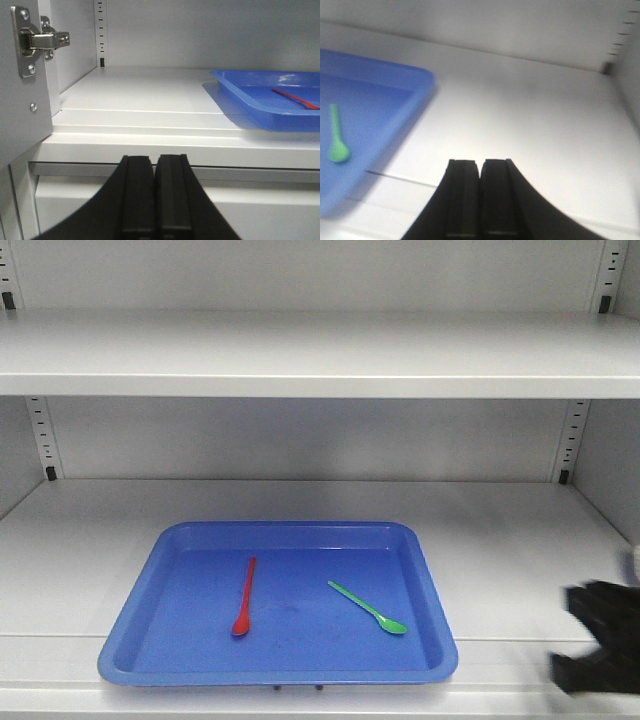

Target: Sort red and green spoons into left cabinet

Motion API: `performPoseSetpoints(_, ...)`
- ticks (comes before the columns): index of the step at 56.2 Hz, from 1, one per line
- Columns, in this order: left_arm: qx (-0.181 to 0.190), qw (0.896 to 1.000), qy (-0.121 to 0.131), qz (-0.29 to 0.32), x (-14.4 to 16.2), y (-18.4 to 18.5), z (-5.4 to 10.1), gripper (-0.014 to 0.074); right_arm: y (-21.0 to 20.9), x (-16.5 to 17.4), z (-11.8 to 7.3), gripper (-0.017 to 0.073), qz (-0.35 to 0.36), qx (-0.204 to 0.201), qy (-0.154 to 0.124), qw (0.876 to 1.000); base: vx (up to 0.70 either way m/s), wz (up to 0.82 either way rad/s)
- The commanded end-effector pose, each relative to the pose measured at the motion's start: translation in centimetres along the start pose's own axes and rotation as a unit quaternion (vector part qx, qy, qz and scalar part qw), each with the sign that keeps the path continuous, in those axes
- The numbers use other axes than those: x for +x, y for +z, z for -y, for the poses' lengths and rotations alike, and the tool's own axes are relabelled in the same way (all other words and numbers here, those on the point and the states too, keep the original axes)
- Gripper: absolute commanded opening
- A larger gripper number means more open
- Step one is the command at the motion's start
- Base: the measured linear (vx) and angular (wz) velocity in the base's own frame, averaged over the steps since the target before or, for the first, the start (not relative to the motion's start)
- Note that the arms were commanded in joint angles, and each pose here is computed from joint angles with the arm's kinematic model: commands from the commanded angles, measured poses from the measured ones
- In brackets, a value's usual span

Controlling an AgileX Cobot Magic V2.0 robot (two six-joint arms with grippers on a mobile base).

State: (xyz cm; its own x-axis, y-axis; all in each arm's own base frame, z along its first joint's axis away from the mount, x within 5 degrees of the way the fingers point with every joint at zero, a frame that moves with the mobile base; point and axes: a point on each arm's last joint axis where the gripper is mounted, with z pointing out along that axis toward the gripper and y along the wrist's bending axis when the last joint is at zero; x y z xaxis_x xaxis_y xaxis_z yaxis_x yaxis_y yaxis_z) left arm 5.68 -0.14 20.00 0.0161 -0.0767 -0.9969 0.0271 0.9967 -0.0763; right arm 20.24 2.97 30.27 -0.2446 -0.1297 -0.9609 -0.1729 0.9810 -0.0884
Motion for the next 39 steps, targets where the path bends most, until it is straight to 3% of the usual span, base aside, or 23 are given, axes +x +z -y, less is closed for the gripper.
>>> performPoseSetpoints(1,0.008,0.999,-0.006,0.049,-0.9,-0.2,0.1,-0.0008,-2.9,0.2,1.2,-0.0008,0.067,0.034,0.007,0.997,0.0,0.0)
performPoseSetpoints(13,0.008,0.999,-0.006,0.049,-0.9,-0.2,0.1,-0.0008,-7.5,4.7,1.5,-0.0008,0.096,0.085,0.023,0.992,0.0,0.0)
performPoseSetpoints(26,0.008,0.999,-0.006,0.049,-0.9,-0.2,0.1,-0.0008,-10.3,9.7,0.1,-0.0008,0.136,0.077,0.024,0.987,0.0,0.0)
performPoseSetpoints(39,0.008,0.999,-0.006,0.049,-0.9,-0.2,0.1,-0.0008,-11.3,13.8,-0.5,-0.0008,0.146,0.078,0.053,0.985,0.0,0.0)
